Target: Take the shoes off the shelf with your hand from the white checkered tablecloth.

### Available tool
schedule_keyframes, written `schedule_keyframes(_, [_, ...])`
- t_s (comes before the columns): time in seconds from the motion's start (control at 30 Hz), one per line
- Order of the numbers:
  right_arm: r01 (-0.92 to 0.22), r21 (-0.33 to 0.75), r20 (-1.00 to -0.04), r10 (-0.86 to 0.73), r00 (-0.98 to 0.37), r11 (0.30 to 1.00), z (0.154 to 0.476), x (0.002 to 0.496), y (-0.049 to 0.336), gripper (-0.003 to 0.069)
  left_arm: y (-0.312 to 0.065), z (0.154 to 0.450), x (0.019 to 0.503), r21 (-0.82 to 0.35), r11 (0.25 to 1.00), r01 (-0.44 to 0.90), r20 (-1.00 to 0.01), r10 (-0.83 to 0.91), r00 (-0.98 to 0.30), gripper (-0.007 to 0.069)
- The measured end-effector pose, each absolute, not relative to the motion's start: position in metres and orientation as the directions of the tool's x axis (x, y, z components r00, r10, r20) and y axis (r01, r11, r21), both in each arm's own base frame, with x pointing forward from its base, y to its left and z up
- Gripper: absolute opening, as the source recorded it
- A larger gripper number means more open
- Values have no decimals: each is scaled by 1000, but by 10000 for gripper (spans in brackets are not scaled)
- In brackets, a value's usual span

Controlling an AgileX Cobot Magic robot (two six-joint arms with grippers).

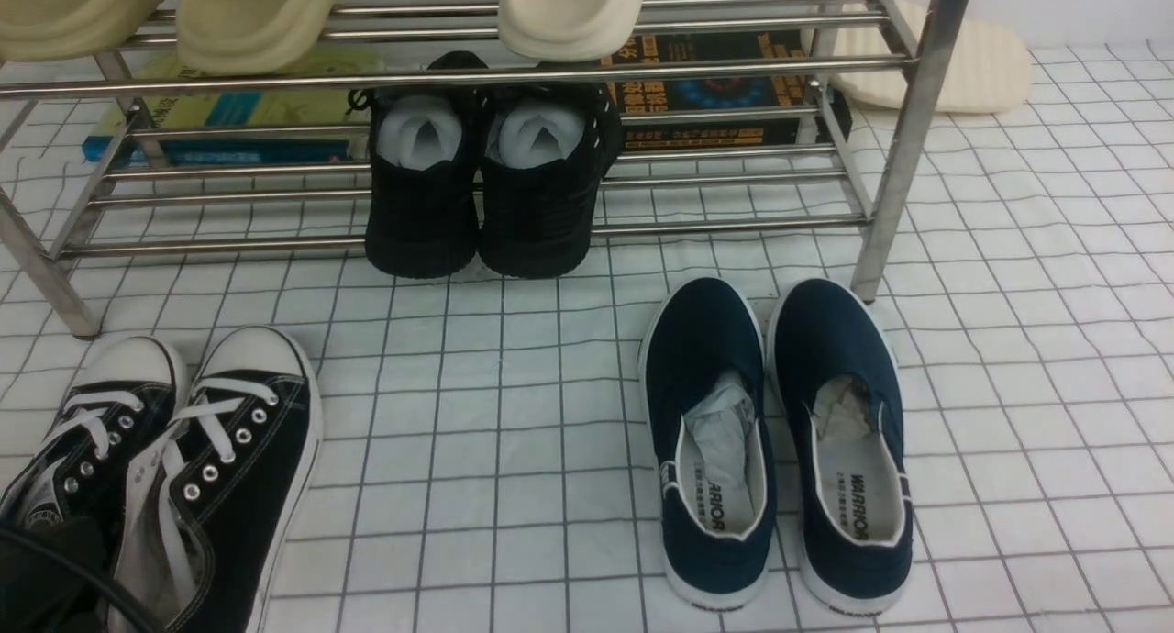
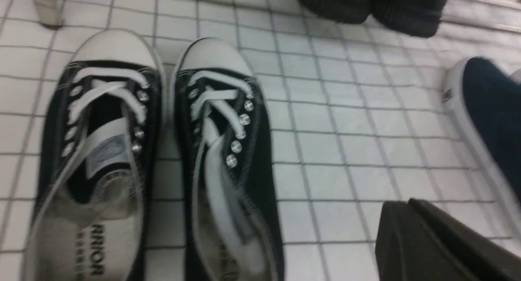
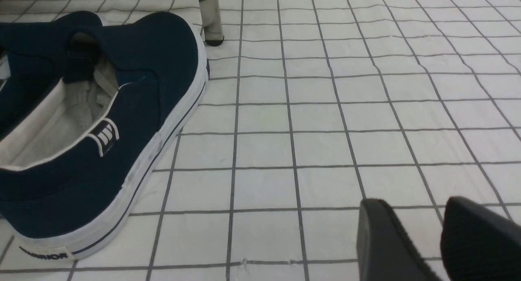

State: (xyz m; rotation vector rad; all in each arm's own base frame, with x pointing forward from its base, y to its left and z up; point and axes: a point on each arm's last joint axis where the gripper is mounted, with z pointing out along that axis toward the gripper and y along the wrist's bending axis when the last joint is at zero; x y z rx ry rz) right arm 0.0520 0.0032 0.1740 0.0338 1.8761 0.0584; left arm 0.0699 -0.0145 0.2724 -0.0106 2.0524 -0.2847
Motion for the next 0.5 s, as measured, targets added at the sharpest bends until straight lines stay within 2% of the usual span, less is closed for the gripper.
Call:
schedule_keyframes(0.27, [-6,58,-952,53,-301,998,174,52,3,239,-15,268,72,-181,975,128,-881,-103,-461,16])
schedule_keyframes(0.4, [-6,58,-952,53,-301,998,174,52,3,239,-20,254,74,-151,967,203,-927,-67,-369,20])
schedule_keyframes(0.5, [-6,58,-952,53,-301,998,174,52,3,239,-17,244,73,-197,964,177,-938,-133,-319,22])
